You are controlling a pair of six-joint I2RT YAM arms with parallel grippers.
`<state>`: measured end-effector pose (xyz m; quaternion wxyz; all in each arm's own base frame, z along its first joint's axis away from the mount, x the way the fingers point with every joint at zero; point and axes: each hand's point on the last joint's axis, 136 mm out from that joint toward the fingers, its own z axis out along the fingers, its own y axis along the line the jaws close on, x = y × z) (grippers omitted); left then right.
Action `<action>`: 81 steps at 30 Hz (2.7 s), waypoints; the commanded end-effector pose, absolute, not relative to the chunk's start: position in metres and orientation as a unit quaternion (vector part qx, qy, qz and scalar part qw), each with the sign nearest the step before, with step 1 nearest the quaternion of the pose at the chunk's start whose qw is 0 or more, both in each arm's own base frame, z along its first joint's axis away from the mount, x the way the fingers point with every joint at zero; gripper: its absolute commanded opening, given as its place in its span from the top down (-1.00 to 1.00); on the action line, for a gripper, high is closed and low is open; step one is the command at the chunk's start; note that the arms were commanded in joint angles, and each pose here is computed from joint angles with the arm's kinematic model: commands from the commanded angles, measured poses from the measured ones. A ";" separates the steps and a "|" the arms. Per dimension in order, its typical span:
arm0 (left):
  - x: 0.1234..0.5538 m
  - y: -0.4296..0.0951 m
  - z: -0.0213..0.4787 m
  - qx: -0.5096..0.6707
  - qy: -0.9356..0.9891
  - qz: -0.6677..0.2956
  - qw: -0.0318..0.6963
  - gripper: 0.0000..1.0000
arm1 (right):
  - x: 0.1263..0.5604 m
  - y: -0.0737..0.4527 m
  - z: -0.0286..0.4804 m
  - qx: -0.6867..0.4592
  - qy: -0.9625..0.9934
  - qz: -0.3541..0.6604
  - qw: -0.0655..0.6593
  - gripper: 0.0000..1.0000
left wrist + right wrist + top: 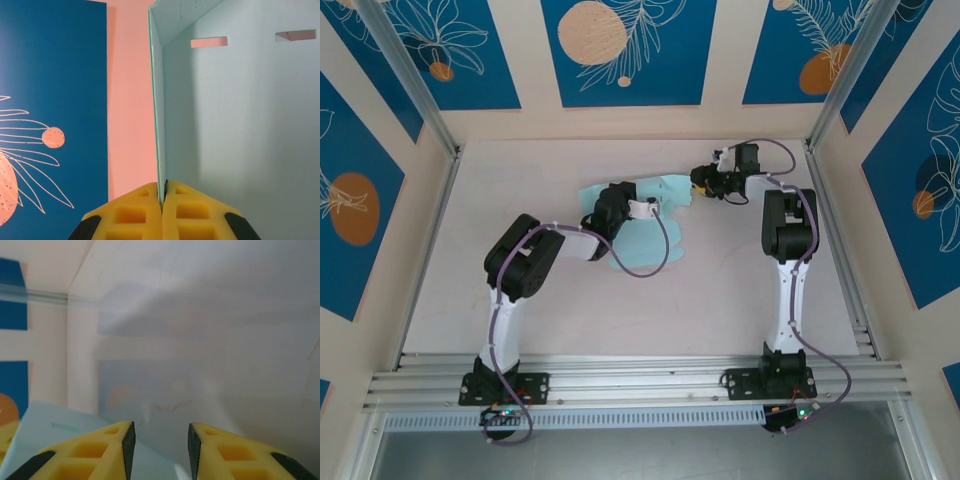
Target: Fold the paper box
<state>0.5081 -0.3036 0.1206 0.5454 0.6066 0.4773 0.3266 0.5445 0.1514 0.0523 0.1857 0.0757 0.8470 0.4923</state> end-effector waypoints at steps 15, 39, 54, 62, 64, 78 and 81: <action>0.508 -0.313 0.099 0.620 0.474 0.317 0.538 1.00 | 0.538 0.160 0.079 0.037 0.796 0.573 0.191 0.28; 0.512 -0.316 0.098 0.620 0.464 0.319 0.546 1.00 | 0.577 0.174 0.064 0.066 0.814 0.562 0.132 0.29; 0.515 -0.314 0.093 0.623 0.471 0.324 0.534 1.00 | 0.533 0.189 0.099 -0.005 0.794 0.586 0.158 0.29; 0.513 -0.313 0.087 0.629 0.470 0.326 0.527 1.00 | 0.517 0.197 0.098 -0.006 0.799 0.577 0.168 0.29; 0.513 -0.312 0.086 0.630 0.470 0.325 0.525 1.00 | 0.511 0.198 0.098 -0.006 0.801 0.572 0.174 0.29; 0.509 -0.311 0.078 0.643 0.472 0.311 0.517 1.00 | 0.483 0.201 0.094 -0.019 0.812 0.545 0.209 0.20; 0.508 -0.311 0.077 0.647 0.472 0.306 0.515 1.00 | 0.479 0.207 0.092 -0.031 0.812 0.544 0.208 0.14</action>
